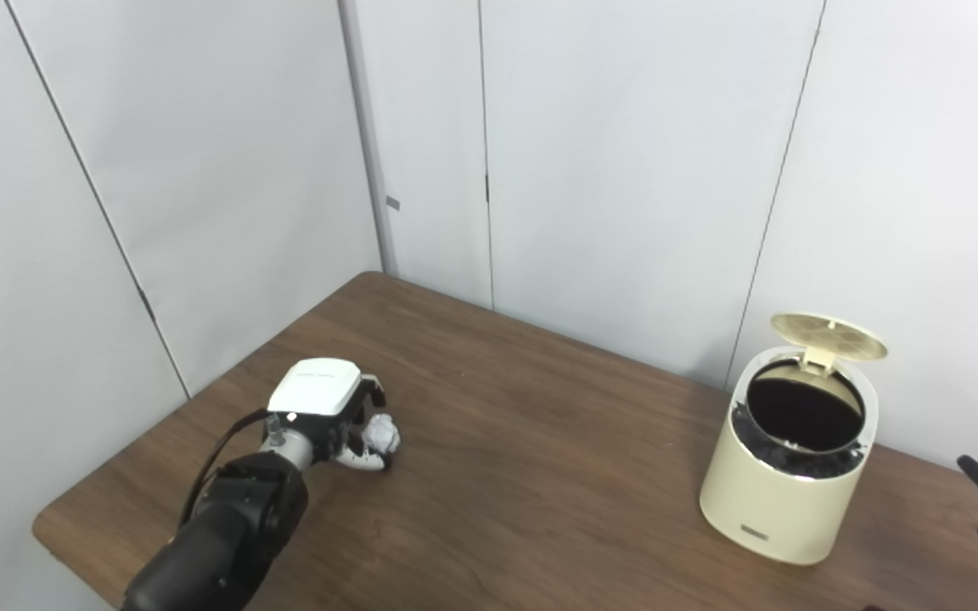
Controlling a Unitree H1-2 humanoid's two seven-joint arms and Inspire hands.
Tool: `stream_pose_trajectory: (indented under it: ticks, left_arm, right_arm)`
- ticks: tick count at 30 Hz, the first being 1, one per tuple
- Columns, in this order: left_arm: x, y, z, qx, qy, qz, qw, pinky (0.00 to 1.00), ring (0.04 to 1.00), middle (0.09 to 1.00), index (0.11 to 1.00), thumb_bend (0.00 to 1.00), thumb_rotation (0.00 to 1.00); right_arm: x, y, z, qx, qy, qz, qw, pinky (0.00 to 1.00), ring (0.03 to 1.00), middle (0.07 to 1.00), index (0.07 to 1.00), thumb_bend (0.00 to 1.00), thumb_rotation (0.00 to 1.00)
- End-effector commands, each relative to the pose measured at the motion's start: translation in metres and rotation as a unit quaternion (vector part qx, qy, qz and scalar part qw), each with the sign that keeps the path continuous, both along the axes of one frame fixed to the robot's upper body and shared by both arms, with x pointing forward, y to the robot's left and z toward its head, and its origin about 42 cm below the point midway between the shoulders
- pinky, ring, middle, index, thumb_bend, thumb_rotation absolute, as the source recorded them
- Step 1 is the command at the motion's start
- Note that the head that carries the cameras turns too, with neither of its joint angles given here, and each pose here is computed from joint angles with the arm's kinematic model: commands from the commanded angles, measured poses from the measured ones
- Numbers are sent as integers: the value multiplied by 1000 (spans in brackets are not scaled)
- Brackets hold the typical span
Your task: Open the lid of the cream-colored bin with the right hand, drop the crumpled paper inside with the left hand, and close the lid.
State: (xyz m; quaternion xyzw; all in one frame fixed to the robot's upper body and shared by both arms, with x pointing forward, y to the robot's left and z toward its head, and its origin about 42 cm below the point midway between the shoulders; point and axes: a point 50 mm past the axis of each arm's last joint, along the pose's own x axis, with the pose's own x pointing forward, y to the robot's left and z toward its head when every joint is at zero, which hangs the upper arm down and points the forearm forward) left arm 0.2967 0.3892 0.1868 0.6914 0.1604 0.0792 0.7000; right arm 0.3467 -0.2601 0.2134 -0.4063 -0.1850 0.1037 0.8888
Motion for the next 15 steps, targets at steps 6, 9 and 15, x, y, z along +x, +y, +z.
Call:
stream_pose_trajectory:
  ticks: [6,9,15]
  left_arm:
    - [0,5,-35,-3,49,-12,999,409,358,472,489,530,0]
    - [-1,4,-39,2,50,-13,999,416,372,472,486,528,0]
    - [-2,3,-44,6,51,-15,999,444,390,473,486,528,0]
  right_arm:
    - [1,-5,24,5,-47,9,999,832,1000,1000,1000,700,555]
    - [1,-6,25,4,-46,9,999,823,1000,1000,1000,705,564]
    - [2,-8,26,6,-49,10,999,803,1000,1000,1000,691,537]
